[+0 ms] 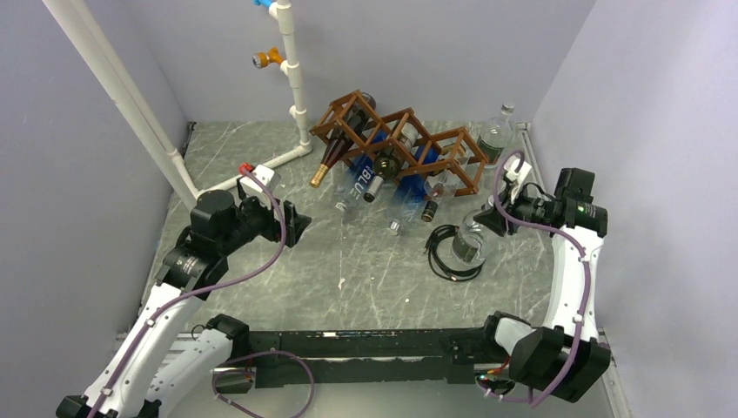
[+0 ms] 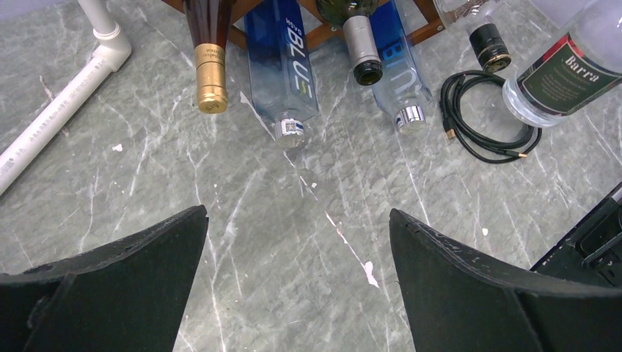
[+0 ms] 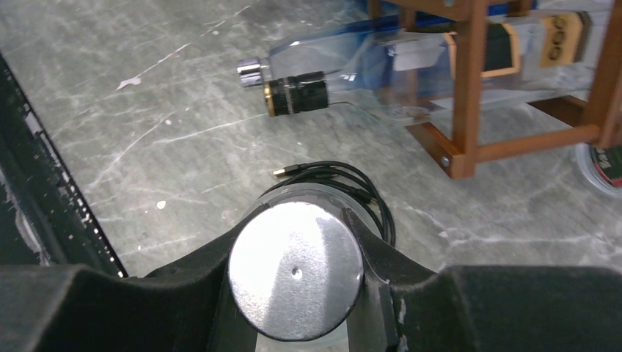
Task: Take the wine bottle off the wine rack
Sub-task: Place the wine bottle at the center of the board.
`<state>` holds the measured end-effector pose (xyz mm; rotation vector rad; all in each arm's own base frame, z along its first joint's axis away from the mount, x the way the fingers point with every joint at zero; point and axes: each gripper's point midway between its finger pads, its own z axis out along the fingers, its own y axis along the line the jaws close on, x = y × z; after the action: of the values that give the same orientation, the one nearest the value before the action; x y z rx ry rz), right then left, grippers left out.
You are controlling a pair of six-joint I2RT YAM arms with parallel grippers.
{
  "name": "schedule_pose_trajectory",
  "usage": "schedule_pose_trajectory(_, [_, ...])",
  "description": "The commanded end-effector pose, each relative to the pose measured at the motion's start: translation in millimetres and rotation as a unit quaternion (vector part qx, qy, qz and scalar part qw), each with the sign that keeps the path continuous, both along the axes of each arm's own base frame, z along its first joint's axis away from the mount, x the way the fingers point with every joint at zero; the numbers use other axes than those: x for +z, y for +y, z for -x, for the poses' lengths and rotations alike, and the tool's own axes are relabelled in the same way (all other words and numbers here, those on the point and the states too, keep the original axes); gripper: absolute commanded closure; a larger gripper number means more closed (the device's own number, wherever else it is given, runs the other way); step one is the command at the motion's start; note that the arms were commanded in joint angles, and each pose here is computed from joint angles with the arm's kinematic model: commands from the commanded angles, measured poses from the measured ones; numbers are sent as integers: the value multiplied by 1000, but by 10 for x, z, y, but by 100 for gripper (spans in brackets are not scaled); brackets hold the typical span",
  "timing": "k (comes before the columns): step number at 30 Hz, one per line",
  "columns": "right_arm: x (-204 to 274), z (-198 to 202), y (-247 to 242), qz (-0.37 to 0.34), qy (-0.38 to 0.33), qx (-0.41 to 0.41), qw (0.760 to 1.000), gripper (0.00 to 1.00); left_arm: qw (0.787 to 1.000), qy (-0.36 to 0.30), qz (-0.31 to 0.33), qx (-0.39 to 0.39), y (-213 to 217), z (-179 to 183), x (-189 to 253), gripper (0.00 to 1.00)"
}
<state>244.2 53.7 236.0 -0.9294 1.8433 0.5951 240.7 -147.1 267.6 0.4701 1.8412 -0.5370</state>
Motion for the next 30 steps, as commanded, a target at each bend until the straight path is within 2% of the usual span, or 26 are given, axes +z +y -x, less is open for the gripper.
schedule_pose_trajectory(1, [515,-290,-109,-16,-92,-25,995,100,1000,-17,11,-5,-11,-3,94,0])
schedule_pose_trajectory(13, [570,-634,-514,-9,-108,-125,986,100,1000,-21,19,-8,-8,10,124,0])
schedule_pose_trajectory(30, [597,-1304,-1165,8,-135,-266,955,100,999,-20,42,-19,-5,20,156,1])
